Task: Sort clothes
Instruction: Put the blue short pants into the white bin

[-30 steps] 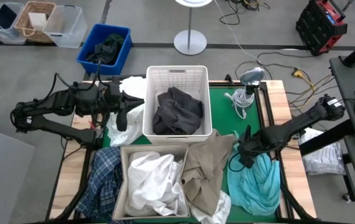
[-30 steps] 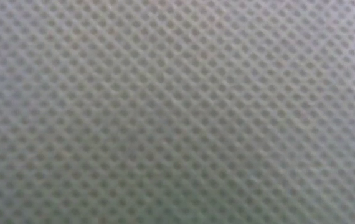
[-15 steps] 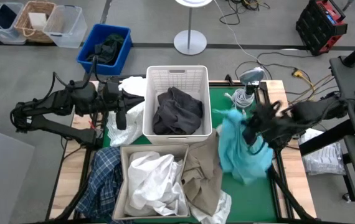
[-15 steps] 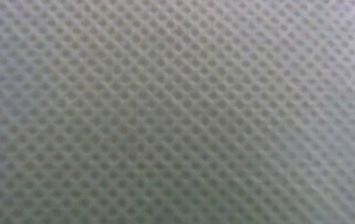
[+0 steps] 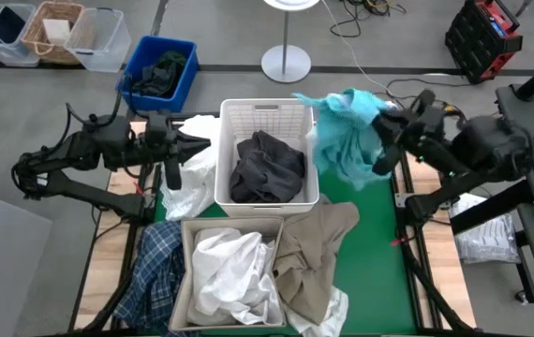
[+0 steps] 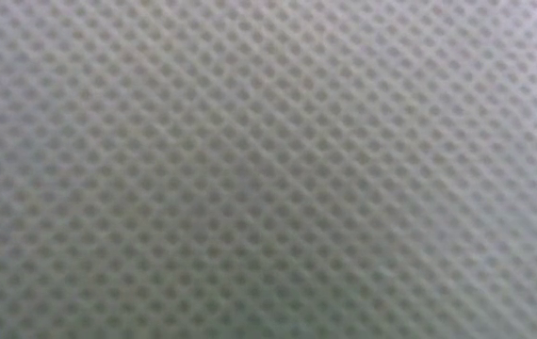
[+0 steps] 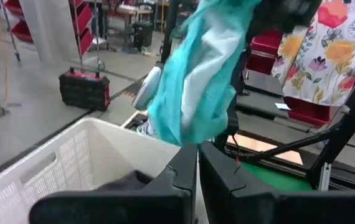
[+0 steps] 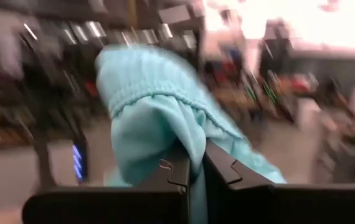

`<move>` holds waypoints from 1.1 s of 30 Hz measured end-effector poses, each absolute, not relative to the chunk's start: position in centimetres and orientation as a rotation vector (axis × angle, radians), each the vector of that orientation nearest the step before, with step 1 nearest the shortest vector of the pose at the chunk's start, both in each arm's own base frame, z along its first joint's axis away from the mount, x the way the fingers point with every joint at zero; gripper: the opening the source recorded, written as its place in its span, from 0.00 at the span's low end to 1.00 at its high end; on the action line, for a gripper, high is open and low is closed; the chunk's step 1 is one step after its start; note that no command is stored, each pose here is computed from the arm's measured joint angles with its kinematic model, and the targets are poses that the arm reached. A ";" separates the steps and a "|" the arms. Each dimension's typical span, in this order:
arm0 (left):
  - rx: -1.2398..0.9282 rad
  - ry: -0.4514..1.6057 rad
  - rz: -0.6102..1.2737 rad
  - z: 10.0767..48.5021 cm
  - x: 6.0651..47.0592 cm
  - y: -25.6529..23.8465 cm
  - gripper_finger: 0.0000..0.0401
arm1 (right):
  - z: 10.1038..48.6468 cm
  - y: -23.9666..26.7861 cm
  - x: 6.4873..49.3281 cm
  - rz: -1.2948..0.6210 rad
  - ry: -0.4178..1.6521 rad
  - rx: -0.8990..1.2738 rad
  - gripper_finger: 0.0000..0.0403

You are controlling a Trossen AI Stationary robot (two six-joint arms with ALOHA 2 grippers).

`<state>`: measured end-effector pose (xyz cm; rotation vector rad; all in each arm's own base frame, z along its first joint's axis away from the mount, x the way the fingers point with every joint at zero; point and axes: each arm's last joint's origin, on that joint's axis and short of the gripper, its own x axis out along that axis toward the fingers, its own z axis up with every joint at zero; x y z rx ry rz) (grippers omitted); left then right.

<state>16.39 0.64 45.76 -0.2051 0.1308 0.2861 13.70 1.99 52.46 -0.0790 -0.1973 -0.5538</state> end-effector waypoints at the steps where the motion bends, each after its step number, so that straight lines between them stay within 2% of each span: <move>1: -0.211 0.136 0.287 45.7 16.4 0.6 0.00 | 53.0 1.9 13.8 -0.521 -0.257 -0.091 0.02; 4: -0.219 0.158 0.291 45.5 16.5 0.6 0.00 | 54.3 1.5 14.0 -0.455 -0.395 -0.103 0.02; 8: -0.218 0.165 0.291 45.3 16.8 0.6 0.00 | 54.9 0.7 15.3 -0.406 -0.466 -0.113 0.02; 15: -0.218 0.163 0.291 45.3 16.9 0.6 0.00 | 55.6 -1.2 19.6 -0.285 -0.506 -0.105 0.02; 25: -0.219 0.139 0.288 46.0 16.6 0.6 0.00 | 58.1 -5.8 25.6 -0.220 -0.547 -0.144 0.02; 33: -0.213 0.164 0.294 47.5 14.7 0.7 0.00 | 58.2 -10.4 31.1 -0.124 -0.544 -0.088 0.02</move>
